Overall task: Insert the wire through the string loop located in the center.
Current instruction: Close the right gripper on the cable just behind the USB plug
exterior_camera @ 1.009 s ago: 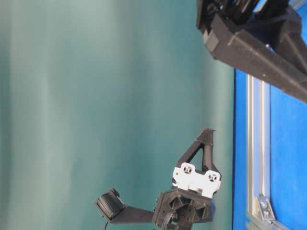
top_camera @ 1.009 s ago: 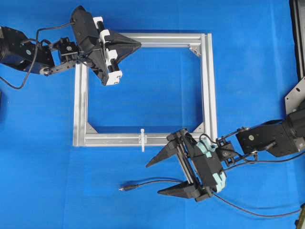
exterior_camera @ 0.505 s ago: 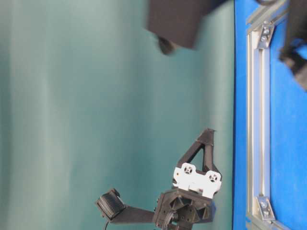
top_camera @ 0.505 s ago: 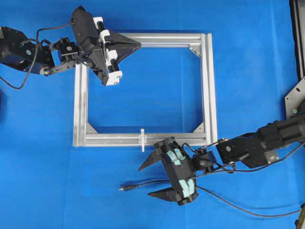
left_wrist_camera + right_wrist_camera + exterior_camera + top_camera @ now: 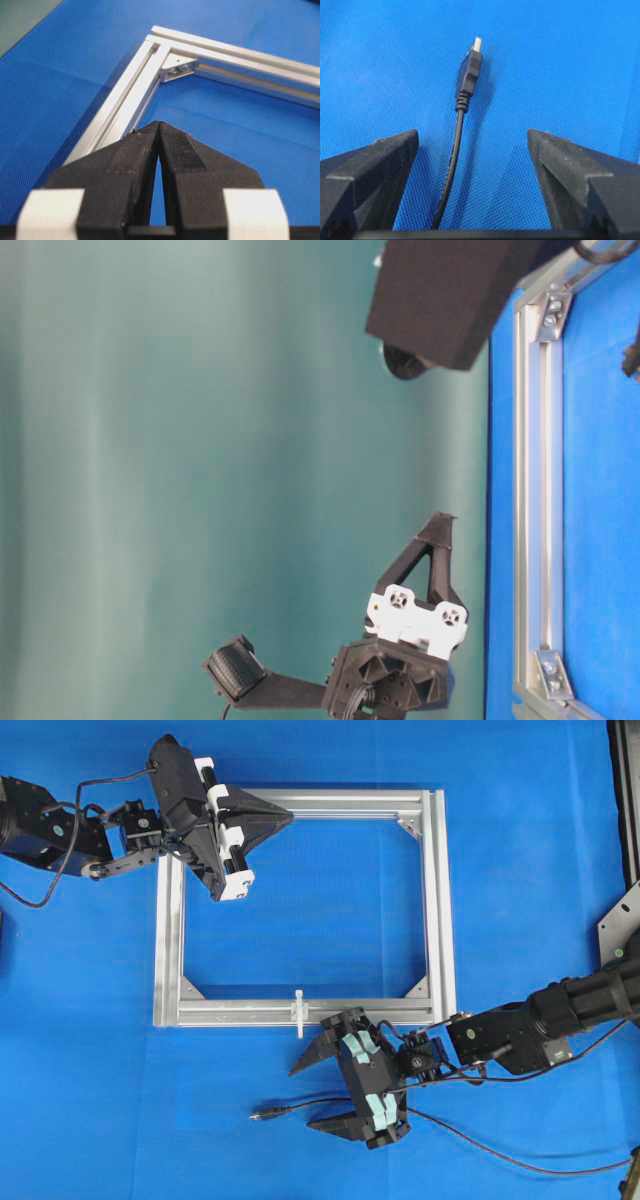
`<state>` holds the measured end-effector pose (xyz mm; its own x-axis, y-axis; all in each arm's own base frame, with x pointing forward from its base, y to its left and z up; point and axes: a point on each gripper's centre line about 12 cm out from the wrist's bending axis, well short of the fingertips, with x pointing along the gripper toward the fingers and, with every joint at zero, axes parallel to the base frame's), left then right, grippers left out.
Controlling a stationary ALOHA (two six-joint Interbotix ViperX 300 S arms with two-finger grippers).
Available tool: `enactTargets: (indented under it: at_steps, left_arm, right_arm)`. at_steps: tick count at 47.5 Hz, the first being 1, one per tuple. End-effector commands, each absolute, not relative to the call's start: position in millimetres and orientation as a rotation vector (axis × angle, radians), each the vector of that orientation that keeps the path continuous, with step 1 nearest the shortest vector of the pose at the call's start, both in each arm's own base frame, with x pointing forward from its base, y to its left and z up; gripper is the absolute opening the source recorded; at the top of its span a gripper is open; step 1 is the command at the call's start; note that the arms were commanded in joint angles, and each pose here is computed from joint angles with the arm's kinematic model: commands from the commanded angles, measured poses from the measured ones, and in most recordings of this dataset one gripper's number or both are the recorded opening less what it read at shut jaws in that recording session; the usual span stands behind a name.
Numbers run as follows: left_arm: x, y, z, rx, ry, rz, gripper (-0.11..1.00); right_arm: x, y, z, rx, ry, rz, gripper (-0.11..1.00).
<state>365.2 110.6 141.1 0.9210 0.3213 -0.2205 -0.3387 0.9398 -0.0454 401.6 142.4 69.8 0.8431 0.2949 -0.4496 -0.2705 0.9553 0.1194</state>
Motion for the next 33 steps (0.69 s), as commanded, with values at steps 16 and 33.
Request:
enactTargets:
  at_steps: [16, 33]
  left_arm:
    - [366.7, 111.0, 155.5, -0.077, 0.17, 0.338, 0.0]
    - [367.7, 110.6, 156.4, -0.077, 0.167, 0.336, 0.0]
  right_arm:
    - [404.8, 144.9, 80.0, 0.061, 0.464, 0.298, 0.12]
    - [403.4, 146.1, 83.3, 0.056, 0.479, 0.303, -0.03]
